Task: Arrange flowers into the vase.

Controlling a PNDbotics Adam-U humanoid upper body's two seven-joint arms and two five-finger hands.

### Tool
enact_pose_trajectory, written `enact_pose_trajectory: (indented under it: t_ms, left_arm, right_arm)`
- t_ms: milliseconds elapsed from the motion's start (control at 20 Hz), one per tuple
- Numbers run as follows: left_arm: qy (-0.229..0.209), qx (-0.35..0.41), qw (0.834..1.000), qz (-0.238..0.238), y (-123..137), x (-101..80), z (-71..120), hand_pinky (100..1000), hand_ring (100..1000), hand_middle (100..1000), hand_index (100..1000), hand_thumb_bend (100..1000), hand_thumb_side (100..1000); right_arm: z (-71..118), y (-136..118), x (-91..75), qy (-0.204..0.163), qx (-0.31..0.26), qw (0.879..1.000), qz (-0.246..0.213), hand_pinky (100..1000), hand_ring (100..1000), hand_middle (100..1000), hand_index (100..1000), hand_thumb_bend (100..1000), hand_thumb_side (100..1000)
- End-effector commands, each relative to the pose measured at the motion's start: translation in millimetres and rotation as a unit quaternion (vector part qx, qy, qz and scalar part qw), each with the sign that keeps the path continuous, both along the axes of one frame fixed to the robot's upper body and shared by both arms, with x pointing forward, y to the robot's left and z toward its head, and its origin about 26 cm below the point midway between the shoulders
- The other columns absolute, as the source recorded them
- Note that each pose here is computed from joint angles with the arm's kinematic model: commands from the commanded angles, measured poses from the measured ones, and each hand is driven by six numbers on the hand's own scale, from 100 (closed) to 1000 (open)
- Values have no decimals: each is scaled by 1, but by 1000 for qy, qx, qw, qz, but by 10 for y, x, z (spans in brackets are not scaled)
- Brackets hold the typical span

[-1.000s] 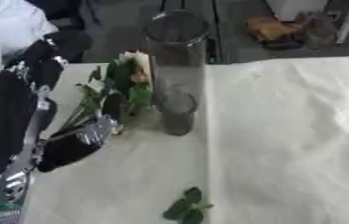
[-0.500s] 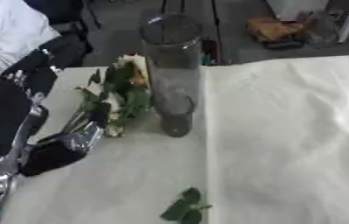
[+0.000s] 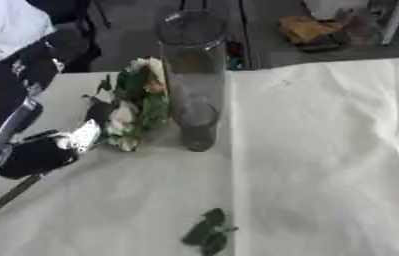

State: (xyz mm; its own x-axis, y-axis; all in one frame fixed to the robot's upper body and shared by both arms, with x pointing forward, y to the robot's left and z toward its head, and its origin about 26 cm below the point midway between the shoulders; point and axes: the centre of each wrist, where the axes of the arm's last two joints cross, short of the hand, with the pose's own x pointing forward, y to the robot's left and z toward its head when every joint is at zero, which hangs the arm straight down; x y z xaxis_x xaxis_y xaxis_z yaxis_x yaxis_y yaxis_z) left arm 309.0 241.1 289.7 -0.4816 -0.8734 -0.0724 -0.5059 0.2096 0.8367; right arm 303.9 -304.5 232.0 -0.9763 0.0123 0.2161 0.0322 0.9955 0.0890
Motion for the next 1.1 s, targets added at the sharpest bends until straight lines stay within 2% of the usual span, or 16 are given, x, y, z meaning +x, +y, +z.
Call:
enact_pose_trajectory:
  t_ms: [50, 400, 700, 900, 1100]
  left_arm:
    - [12, 3, 1000, 11, 49, -53, 151, 833, 951, 975, 1000, 251, 885]
    - [78, -14, 997, 17, 133, -93, 349, 836, 950, 972, 1000, 263, 865]
    - [109, 0, 993, 33, 150, -103, 387, 849, 965, 987, 1000, 266, 840]
    - [141, 2, 989, 48, 167, -77, 387, 864, 981, 1000, 1000, 336, 845]
    - [184, 9, 980, 71, 213, 27, 391, 862, 990, 1000, 1000, 406, 832]
  right_arm:
    - [80, 3, -31, -16, -6, 1000, 6, 718, 704, 477, 856, 100, 852]
    - [68, 9, -31, -17, -11, 1000, 9, 718, 704, 474, 856, 100, 852]
    - [55, 10, -33, -16, -12, 1000, 11, 720, 705, 470, 856, 100, 852]
    - [46, 12, -33, -14, -13, 1000, 12, 720, 706, 470, 857, 100, 853]
    - [38, 13, -34, -12, -13, 1000, 13, 721, 706, 469, 857, 100, 853]
